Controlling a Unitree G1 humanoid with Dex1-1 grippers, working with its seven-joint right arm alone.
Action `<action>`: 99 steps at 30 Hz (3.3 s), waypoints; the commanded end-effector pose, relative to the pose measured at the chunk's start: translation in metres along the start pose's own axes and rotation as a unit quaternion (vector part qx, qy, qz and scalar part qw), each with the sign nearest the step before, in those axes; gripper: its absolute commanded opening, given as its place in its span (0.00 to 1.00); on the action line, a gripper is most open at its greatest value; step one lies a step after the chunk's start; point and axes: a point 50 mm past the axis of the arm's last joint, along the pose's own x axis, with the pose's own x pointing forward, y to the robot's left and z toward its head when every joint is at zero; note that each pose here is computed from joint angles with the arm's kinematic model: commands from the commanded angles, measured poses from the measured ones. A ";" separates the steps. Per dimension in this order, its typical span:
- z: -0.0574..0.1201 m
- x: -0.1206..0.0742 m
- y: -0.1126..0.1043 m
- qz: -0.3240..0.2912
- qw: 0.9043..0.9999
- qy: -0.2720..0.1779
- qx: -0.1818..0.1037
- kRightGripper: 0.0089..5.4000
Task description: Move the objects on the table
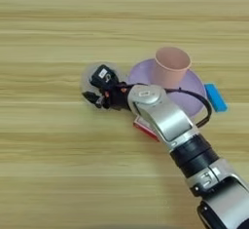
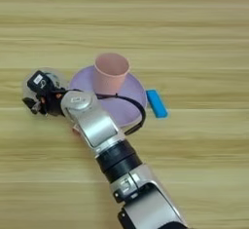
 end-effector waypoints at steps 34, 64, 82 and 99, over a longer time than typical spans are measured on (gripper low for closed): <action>0.078 -0.044 -0.012 -0.027 0.989 -0.138 -0.043 0.28; 0.137 -0.171 -0.099 -0.256 0.918 -0.299 -0.036 0.28; 0.038 -0.230 -0.168 -0.451 0.869 -0.191 0.067 0.28; -0.010 -0.216 -0.189 -0.491 0.854 -0.131 0.112 0.28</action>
